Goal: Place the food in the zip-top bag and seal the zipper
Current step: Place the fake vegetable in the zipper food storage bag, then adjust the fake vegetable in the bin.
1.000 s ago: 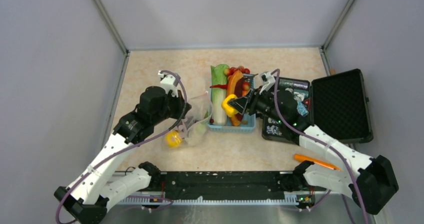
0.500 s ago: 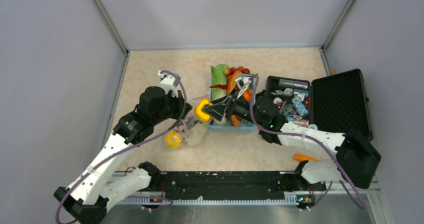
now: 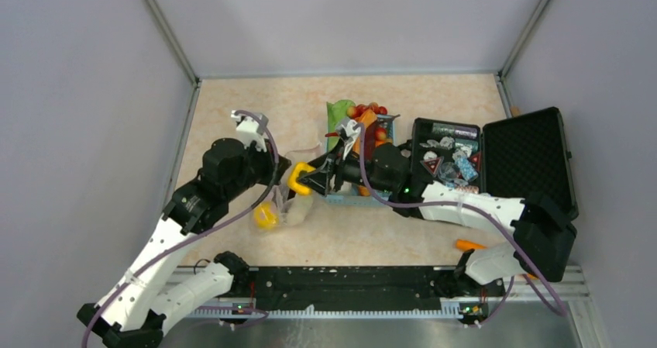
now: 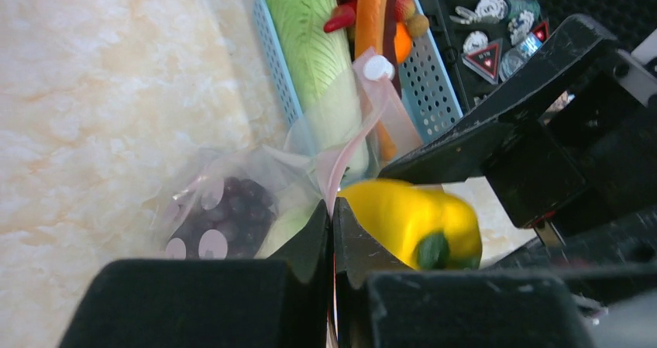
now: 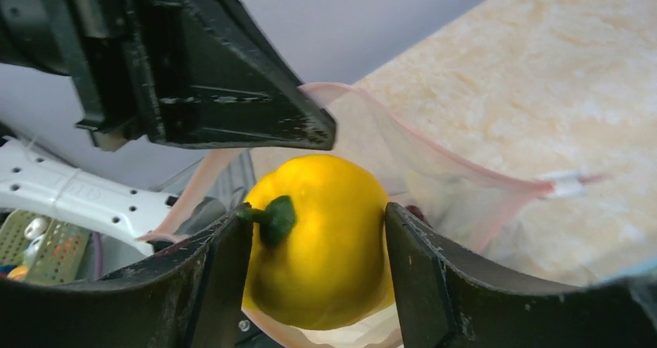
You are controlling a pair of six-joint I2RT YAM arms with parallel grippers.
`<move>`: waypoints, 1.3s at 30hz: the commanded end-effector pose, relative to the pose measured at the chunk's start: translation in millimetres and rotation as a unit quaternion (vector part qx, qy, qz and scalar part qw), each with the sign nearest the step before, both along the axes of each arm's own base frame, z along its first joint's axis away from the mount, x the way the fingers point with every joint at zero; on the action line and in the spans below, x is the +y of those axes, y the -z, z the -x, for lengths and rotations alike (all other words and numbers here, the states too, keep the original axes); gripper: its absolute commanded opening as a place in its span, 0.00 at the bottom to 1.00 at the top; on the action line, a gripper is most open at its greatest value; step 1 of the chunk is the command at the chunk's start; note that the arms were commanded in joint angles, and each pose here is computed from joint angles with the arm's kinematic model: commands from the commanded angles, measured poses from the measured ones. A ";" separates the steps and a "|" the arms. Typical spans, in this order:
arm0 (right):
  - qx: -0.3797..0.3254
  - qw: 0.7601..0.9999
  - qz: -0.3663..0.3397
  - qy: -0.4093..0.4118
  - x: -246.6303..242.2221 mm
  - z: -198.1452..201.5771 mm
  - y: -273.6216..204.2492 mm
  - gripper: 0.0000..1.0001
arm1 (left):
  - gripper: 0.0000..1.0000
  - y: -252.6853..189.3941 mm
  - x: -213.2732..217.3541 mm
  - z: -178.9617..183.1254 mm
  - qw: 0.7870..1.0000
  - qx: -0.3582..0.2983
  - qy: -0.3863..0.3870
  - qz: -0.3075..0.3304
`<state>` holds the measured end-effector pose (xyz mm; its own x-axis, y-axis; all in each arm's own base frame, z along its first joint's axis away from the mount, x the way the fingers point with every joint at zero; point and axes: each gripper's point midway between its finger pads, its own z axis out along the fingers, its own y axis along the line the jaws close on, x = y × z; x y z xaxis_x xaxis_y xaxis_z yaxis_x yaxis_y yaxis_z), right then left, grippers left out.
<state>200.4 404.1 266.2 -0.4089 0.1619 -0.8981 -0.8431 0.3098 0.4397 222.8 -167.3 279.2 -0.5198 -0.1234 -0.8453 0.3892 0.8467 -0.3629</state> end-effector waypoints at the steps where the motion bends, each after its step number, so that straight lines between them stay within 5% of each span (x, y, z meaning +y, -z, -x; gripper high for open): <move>1: -0.061 0.994 -0.013 -0.087 21.3 26.1 -27.8 0.67 | 0.00 -46.5 17.6 -6.8 0.997 -0.058 -0.045 0.008; 11: -0.051 0.996 -0.018 -0.064 16.2 21.5 -39.8 0.76 | 0.00 -50.8 43.2 -3.1 0.993 -0.075 -0.089 -0.018; 17: -0.067 0.995 -0.029 0.072 -32.3 -3.0 -48.0 0.76 | 0.00 -44.9 54.0 -3.8 0.990 -0.079 -0.116 -0.024; 21: -0.033 0.965 0.023 0.258 -93.3 -52.6 -21.8 0.80 | 0.00 -48.6 59.1 -1.8 0.988 -0.087 -0.126 -0.018; 28: 0.091 0.918 0.116 0.367 -166.1 -103.8 51.7 0.80 | 0.00 -40.8 51.9 -5.4 0.990 -0.080 -0.113 -0.023; 39: 0.114 0.906 0.159 0.377 -197.2 -177.8 65.1 0.60 | 0.00 -13.3 13.4 -2.5 0.999 -0.026 -0.027 -0.009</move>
